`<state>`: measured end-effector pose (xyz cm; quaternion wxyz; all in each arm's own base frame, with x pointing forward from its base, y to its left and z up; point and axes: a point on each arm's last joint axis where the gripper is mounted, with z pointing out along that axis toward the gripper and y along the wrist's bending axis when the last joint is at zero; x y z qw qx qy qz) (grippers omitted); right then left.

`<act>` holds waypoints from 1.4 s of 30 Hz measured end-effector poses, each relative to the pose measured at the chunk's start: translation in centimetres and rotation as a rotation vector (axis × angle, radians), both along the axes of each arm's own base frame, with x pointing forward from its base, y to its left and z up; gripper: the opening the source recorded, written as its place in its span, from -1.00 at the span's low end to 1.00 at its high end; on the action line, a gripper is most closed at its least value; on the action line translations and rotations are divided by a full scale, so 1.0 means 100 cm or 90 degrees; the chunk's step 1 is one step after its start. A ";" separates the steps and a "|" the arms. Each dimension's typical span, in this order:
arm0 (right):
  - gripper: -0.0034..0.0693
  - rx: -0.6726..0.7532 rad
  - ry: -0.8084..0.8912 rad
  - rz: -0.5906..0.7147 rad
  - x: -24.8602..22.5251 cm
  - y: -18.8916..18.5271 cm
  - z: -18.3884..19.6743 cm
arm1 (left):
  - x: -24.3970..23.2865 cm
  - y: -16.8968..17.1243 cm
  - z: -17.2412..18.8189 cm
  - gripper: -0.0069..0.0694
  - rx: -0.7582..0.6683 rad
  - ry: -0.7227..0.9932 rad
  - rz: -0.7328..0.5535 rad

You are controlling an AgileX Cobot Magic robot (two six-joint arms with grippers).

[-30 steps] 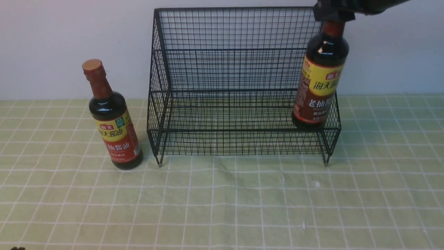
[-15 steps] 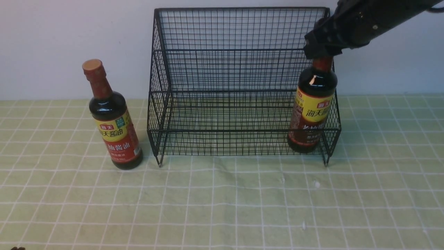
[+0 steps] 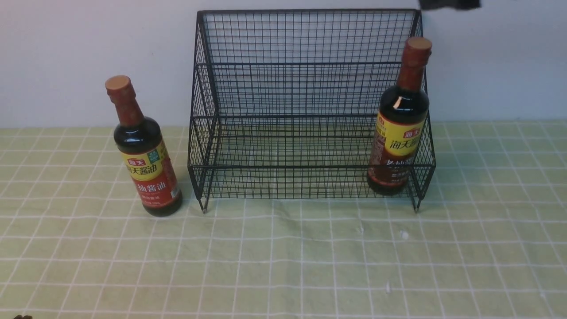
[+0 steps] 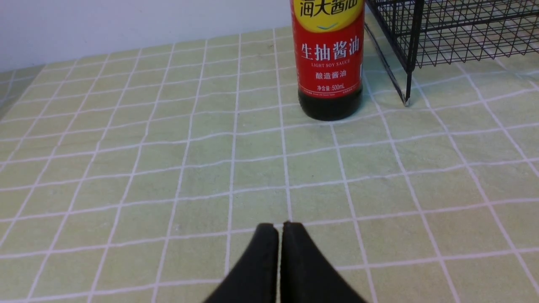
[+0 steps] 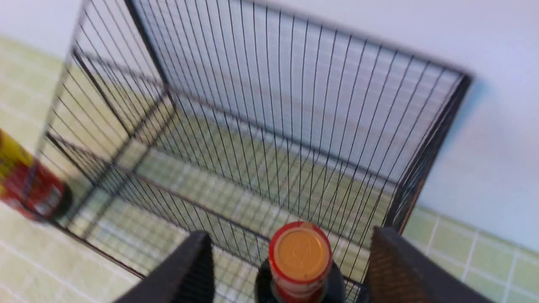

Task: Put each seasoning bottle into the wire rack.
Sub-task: Use the left arm to grab the condiment bottle closest to it

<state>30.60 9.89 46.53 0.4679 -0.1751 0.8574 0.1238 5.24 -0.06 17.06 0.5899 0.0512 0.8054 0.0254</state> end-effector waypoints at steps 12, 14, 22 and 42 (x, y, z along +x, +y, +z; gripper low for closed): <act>-0.93 0.078 -0.223 -0.131 -0.227 -0.079 0.079 | 0.004 -0.001 0.016 -0.84 -0.033 -0.118 0.001; -0.94 0.102 -0.255 -0.134 -0.257 -0.087 0.065 | 0.004 -0.001 0.021 -0.84 -0.050 -0.149 0.002; -0.94 0.170 -0.438 -0.142 -0.314 -0.105 -0.055 | 0.004 -0.001 0.034 -0.84 -0.076 -0.239 -0.001; -0.94 0.260 -0.448 -0.138 -0.285 -0.094 -0.153 | 0.020 -0.003 0.129 -0.84 -0.234 -0.202 0.018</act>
